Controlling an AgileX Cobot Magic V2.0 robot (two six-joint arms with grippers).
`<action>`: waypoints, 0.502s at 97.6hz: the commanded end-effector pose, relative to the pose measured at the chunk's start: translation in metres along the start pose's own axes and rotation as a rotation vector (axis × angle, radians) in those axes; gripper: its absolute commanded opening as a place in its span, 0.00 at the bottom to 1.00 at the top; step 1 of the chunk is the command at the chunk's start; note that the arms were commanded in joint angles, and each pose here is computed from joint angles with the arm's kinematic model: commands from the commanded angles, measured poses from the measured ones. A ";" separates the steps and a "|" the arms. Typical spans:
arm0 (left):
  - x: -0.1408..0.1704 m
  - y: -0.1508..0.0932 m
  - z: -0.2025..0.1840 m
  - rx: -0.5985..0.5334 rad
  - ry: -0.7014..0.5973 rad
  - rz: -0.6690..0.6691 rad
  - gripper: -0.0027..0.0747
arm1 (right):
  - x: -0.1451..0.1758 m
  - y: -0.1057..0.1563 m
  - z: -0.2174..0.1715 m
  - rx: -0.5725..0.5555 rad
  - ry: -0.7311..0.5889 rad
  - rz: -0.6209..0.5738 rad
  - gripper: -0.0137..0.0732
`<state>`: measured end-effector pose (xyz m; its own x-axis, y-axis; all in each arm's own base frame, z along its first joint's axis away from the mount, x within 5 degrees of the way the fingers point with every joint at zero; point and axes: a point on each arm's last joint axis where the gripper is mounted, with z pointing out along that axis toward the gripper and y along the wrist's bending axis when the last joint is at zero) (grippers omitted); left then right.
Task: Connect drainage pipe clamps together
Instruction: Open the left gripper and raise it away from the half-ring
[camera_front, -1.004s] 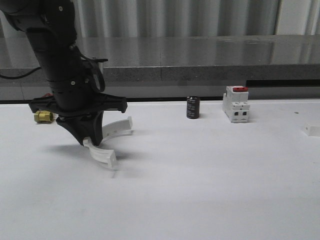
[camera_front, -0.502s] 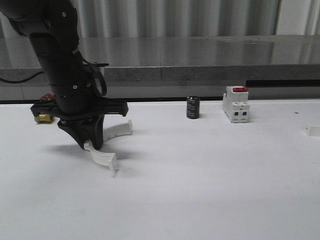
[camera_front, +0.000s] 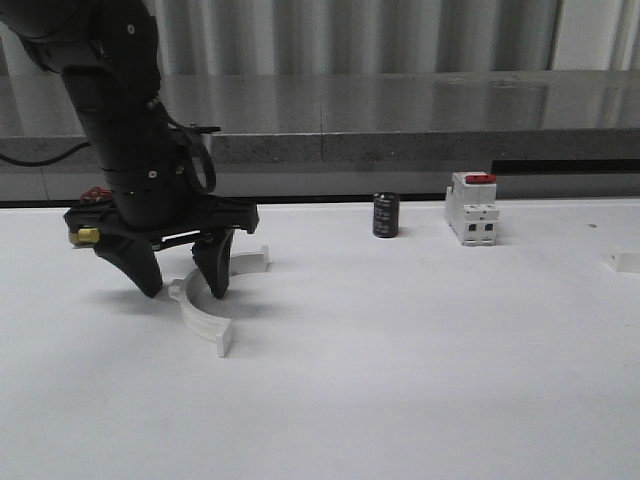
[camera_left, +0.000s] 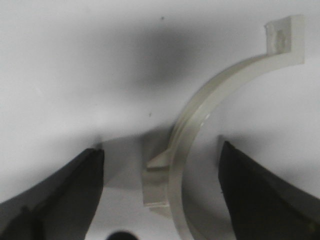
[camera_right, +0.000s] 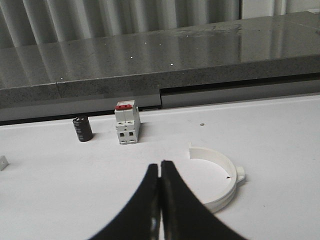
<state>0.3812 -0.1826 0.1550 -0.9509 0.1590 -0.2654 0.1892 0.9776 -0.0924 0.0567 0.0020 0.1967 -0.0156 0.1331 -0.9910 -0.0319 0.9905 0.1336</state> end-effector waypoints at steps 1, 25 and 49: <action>-0.011 -0.006 -0.044 0.037 -0.132 -0.003 0.68 | -0.015 0.002 -0.003 -0.019 -0.118 -0.013 0.08; -0.009 -0.005 -0.114 0.057 -0.307 0.024 0.68 | -0.015 0.002 -0.003 -0.019 -0.118 -0.013 0.08; 0.033 0.020 -0.169 0.051 -0.461 0.021 0.68 | -0.015 0.002 -0.003 -0.019 -0.118 -0.013 0.08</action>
<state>0.3306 -0.1522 0.2696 -0.8274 0.1501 -0.5411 0.2396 0.9659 -0.0985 0.0567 0.0020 0.1967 -0.0156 0.1331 -0.9910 -0.0319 0.9905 0.1336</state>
